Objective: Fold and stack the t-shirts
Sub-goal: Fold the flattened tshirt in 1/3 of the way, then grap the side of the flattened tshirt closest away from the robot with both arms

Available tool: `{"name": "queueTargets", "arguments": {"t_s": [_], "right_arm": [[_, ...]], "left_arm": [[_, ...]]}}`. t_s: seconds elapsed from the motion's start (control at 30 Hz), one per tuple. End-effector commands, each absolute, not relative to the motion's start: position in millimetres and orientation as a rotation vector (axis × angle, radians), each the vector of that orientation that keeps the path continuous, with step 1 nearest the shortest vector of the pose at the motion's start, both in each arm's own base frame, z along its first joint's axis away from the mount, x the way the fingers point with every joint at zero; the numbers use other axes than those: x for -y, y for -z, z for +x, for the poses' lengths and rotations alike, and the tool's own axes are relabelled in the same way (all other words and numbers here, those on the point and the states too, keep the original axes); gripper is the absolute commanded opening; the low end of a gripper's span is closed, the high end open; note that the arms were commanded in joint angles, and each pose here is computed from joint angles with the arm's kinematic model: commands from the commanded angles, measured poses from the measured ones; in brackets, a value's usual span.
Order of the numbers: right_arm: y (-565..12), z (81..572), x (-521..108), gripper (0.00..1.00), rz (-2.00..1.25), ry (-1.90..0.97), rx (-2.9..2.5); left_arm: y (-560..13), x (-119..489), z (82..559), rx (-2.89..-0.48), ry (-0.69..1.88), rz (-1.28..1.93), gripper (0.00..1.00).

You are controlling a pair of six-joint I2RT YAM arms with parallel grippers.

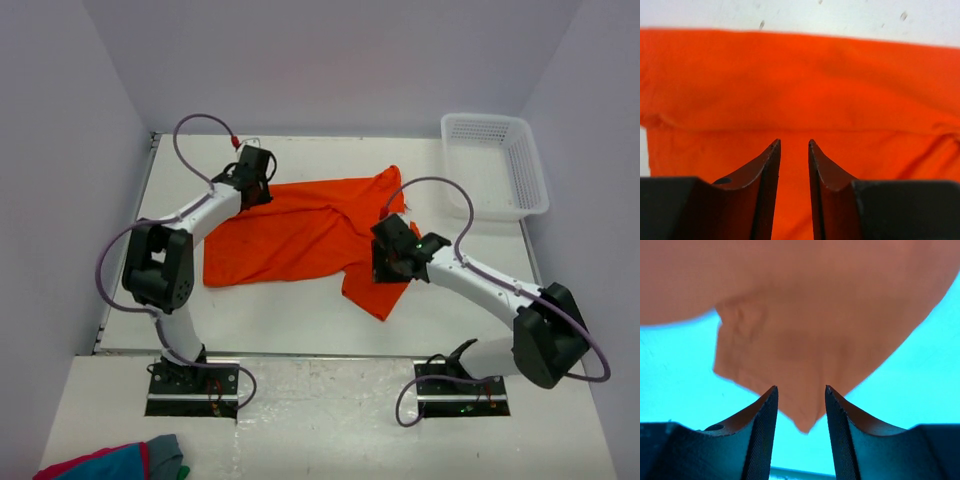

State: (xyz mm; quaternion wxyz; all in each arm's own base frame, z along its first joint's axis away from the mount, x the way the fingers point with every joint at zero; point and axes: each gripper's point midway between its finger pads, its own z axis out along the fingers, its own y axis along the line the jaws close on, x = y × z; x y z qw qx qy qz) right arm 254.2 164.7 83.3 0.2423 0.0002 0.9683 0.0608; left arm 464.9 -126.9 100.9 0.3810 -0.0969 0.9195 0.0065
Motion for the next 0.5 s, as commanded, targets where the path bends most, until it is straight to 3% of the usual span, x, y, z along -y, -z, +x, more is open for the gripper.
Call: {"name": "queueTargets", "arguments": {"t_s": [0.0,0.47], "right_arm": [[-62.8,213.2,-163.8,0.44,0.113,-0.151,-2.674],[-35.6,160.4,-157.1,0.43,0.213,-0.125,-2.712]], "left_arm": [[-114.3,122.2,436.1,-2.329,0.075,-0.316,0.30],[-123.5,142.7,384.2,-2.336,0.265,-0.244,0.30]]}}
